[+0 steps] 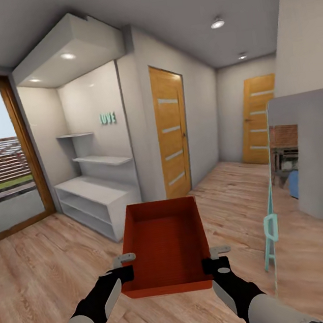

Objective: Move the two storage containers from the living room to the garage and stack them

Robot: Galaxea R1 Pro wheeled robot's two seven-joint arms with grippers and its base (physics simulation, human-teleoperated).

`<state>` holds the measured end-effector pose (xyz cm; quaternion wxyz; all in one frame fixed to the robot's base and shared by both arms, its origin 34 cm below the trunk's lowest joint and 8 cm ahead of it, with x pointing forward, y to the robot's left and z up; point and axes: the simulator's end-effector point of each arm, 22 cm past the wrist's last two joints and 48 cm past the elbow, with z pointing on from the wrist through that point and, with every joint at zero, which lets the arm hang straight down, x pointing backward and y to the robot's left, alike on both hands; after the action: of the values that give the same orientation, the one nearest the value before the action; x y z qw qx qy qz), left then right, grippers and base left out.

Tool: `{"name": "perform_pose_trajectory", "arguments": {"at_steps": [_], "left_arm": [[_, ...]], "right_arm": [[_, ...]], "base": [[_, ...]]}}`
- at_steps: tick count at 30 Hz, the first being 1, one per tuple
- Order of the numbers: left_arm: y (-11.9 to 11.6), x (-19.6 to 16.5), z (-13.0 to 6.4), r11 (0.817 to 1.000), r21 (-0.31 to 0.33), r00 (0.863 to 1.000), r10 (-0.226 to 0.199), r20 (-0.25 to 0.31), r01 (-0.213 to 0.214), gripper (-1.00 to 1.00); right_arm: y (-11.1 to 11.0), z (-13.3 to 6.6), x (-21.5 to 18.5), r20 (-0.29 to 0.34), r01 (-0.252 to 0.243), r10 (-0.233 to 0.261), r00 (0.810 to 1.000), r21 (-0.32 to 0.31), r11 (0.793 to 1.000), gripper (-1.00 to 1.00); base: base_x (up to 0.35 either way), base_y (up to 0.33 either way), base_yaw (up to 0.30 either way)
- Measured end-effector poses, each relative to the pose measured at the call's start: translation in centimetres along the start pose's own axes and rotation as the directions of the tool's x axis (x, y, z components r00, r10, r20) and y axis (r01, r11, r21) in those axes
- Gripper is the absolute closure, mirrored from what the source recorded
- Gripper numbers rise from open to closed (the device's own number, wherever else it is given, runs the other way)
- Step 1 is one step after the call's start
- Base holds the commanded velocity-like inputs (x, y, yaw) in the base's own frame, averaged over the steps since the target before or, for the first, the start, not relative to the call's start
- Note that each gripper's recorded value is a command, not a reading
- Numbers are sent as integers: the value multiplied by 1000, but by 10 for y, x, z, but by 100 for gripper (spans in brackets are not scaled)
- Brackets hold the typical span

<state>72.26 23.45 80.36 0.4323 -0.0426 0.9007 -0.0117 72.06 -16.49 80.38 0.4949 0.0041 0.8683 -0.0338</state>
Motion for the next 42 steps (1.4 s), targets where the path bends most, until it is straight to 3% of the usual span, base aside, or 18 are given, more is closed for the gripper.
{"name": "perform_pose_trajectory", "arguments": {"at_steps": [28, 42], "left_arm": [[1, -1, 0, 1000, 1, 1000, 2, 2, -2, 100], [0, -2, 0, 1000, 0, 1000, 2, 4, -2, 100]], "right_arm": [[1, 0, 0, 3, -2, 2, 1000, -1, 1000, 100], [1, 0, 0, 4, -2, 2, 1000, -2, 1000, 100]], "base": [[322, 153, -287], [322, 147, -23]]}}
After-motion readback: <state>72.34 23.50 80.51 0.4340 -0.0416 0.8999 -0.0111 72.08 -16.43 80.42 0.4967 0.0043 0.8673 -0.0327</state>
